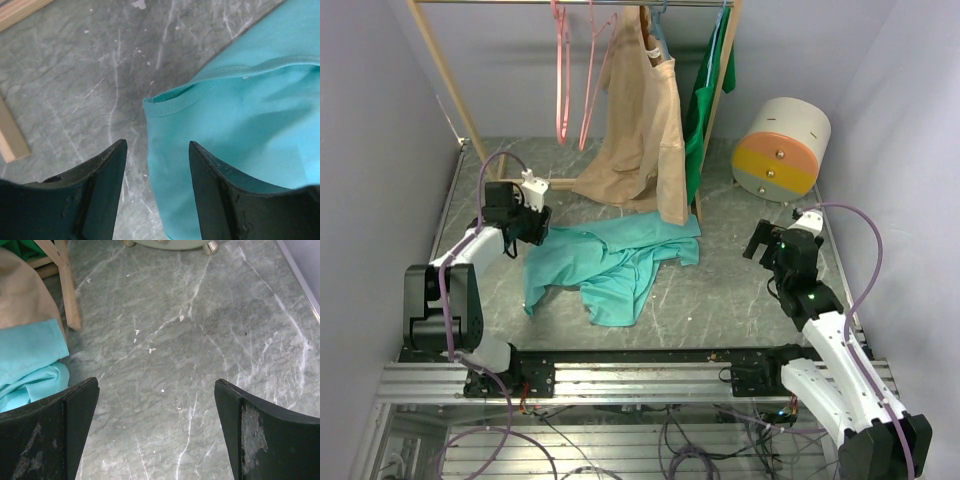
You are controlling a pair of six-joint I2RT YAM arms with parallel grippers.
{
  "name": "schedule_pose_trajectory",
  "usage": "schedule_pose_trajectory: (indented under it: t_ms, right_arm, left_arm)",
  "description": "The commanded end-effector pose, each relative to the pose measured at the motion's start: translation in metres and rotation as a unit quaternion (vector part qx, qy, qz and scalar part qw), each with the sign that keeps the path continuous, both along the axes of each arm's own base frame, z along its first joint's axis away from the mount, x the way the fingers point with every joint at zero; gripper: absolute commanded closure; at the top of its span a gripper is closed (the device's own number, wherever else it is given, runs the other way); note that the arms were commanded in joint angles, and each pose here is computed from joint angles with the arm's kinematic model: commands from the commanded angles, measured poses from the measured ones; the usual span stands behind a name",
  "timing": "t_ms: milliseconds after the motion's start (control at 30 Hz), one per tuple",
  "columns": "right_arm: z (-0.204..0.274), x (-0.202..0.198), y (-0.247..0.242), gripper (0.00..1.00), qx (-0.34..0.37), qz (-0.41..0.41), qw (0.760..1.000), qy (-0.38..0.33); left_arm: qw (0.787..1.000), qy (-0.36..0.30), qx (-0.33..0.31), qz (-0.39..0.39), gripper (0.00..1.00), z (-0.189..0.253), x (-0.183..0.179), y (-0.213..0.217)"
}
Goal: Place the t-shirt on the hanger
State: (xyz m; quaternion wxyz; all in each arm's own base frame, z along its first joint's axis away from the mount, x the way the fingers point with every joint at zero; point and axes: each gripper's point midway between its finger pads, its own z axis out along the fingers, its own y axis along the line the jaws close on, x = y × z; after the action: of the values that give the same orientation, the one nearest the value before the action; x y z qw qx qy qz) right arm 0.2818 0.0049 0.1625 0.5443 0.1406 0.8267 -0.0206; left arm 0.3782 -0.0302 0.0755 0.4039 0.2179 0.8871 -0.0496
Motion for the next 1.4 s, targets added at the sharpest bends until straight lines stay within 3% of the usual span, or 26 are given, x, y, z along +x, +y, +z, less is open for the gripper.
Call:
schedule_pose_trajectory:
  t_ms: [0, 200, 367, 533, 867, 1033, 1100, 1200, 1367]
  right_arm:
    - [0.012, 0.001, 0.002, 0.0, 0.004, 0.005, 1.0, -0.007]
    - [0.009, 0.002, 0.005, 0.0, 0.005, 0.012, 1.0, -0.002]
    - [0.007, 0.004, 0.006, 0.0, 0.003, 0.016, 1.0, 0.007]
    - [0.008, 0.004, 0.006, 0.0, 0.002, 0.015, 1.0, 0.009]
    - [0.007, 0.004, 0.002, 0.0, -0.005, 0.006, 1.0, 0.01]
    - [0.005, 0.006, 0.003, 0.0, -0.006, 0.007, 1.0, 0.012]
    - [0.005, 0.007, 0.003, 0.0, -0.005, 0.007, 1.0, 0.013]
    - [0.007, 0.007, 0.003, 0.0, -0.007, 0.01, 1.0, 0.014]
    - [0.03, 0.005, 0.013, 0.02, -0.011, 0.051, 0.999, 0.005]
  left_arm:
    - [0.997, 0.019, -0.047, -0.054, 0.37, 0.005, 0.0, -0.019]
    - [0.997, 0.038, -0.023, -0.056, 0.36, -0.018, -0.009, -0.009]
    - [0.999, 0.043, -0.027, -0.013, 0.35, -0.027, 0.011, 0.005]
    - [0.996, 0.078, -0.02, -0.025, 0.36, -0.039, 0.019, 0.008]
    - [0.978, 0.176, -0.044, -0.102, 0.39, -0.066, -0.028, -0.011]
    - [0.97, 0.215, -0.056, -0.1, 0.43, -0.08, -0.037, -0.013]
    - [0.97, 0.215, -0.061, -0.096, 0.53, -0.082, -0.033, -0.014]
    - [0.975, 0.195, -0.059, -0.089, 0.79, -0.073, -0.024, -0.013]
    - [0.983, 0.138, -0.055, -0.106, 0.87, -0.018, -0.011, -0.015]
